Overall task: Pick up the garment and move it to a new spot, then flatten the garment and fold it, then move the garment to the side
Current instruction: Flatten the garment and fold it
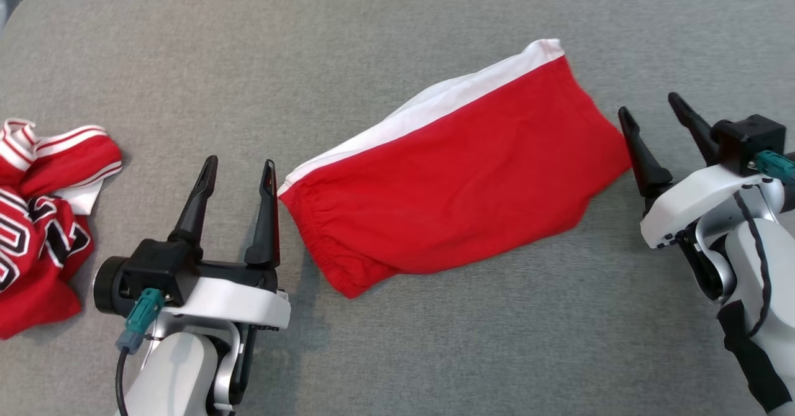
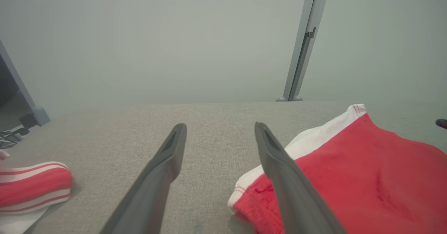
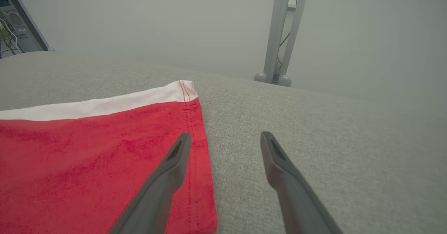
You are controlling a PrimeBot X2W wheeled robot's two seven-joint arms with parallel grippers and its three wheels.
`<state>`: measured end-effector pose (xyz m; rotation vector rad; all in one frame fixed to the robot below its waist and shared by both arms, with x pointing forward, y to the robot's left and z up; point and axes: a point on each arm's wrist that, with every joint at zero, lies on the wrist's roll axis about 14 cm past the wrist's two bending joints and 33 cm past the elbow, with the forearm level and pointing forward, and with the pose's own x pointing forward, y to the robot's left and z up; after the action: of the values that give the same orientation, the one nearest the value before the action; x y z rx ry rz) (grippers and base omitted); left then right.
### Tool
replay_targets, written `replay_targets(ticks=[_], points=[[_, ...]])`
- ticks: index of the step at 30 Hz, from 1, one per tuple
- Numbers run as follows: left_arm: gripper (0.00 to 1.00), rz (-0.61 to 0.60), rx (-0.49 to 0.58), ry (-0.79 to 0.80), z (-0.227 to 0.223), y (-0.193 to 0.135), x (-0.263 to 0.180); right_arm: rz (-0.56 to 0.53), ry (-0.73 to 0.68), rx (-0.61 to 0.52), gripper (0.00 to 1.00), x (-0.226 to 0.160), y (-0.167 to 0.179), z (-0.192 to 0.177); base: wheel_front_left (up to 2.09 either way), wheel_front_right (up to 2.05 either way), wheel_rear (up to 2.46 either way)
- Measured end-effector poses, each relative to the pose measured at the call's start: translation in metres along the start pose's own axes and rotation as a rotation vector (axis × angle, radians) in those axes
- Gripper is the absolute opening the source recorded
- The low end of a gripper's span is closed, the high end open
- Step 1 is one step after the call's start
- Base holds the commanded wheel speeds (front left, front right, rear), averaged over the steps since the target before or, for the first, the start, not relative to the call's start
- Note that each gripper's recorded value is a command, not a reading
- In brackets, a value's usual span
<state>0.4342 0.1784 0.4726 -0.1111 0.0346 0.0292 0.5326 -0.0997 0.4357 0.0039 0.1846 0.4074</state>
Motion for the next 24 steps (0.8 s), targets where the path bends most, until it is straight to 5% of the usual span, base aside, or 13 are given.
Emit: replay_targets(ticks=[9,10,11,12,13,24], points=[[1.0,0.059,0.0,0.05,-0.02,0.017,-0.002,0.082,0.225,0.048,1.0,0.024,0.031,-0.068,0.0,0.0,0.0],[1.0,0.061,0.0,0.05,-0.02,0.018,-0.002,0.091,0.231,0.049,0.89,0.026,0.033,-0.069,0.0,0.0,0.0],[1.0,0.063,0.0,0.052,-0.021,0.018,-0.001,0.097,0.235,0.057,0.5,0.027,0.036,-0.07,0.0,0.0,0.0],[1.0,0.064,0.001,0.055,-0.022,0.019,-0.001,0.103,0.238,0.064,0.31,0.028,0.038,-0.07,0.0,0.0,0.0],[1.0,0.062,0.001,0.054,-0.022,0.018,0.0,0.112,0.246,0.068,0.0,0.029,0.041,-0.071,0.0,0.0,0.0],[1.0,0.03,-0.013,0.037,-0.019,0.008,0.008,0.138,0.2,0.161,0.0,0.024,0.054,-0.058,0.0,0.0,0.0]])
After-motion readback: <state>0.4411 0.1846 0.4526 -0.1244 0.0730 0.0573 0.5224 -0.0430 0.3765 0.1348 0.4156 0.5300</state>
